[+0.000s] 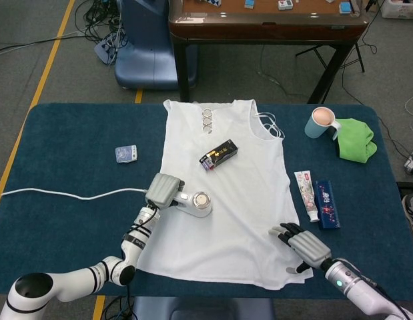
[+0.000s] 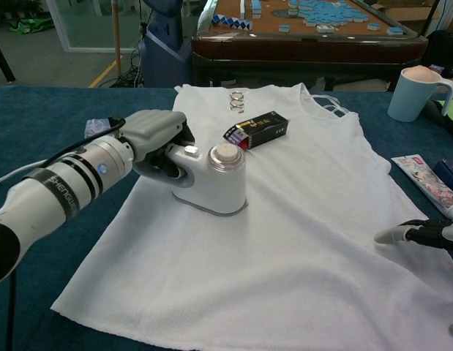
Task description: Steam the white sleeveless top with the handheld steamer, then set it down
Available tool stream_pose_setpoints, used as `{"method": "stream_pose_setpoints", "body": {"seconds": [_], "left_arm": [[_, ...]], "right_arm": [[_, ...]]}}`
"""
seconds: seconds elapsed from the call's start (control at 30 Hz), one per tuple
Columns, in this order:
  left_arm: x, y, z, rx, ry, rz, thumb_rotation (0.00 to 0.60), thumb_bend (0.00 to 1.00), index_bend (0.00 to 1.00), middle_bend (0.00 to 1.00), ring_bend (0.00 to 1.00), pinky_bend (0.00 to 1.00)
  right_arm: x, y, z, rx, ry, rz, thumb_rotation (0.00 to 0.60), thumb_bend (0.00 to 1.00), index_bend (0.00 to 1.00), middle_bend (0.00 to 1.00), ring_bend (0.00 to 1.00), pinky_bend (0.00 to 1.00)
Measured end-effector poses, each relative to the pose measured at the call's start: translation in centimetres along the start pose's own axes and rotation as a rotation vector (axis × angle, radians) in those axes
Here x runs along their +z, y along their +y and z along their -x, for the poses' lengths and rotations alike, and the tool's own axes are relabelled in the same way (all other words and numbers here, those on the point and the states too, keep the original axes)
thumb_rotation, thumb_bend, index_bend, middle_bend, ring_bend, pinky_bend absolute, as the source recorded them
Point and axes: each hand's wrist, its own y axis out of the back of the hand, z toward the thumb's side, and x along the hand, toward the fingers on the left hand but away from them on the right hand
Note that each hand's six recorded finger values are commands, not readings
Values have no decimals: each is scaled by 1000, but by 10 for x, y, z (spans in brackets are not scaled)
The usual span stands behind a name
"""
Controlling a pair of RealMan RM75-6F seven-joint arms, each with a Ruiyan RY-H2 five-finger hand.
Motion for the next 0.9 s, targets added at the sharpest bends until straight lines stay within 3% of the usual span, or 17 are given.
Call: {"method": "stream_pose_setpoints", "body": {"seconds": [0.33,0.9], "left_arm": [[-11,3,-7,-6,29,9,600,306,800,756,637,612],[14,-11,28,-47,-66,-35,600,306,798,753,634,611]], "right_arm": [[5,2,1,-10,14,-3,600,68,0,108,0,0],[4,-2,-2,-7,12,-1,600,68,0,108,0,0]]}}
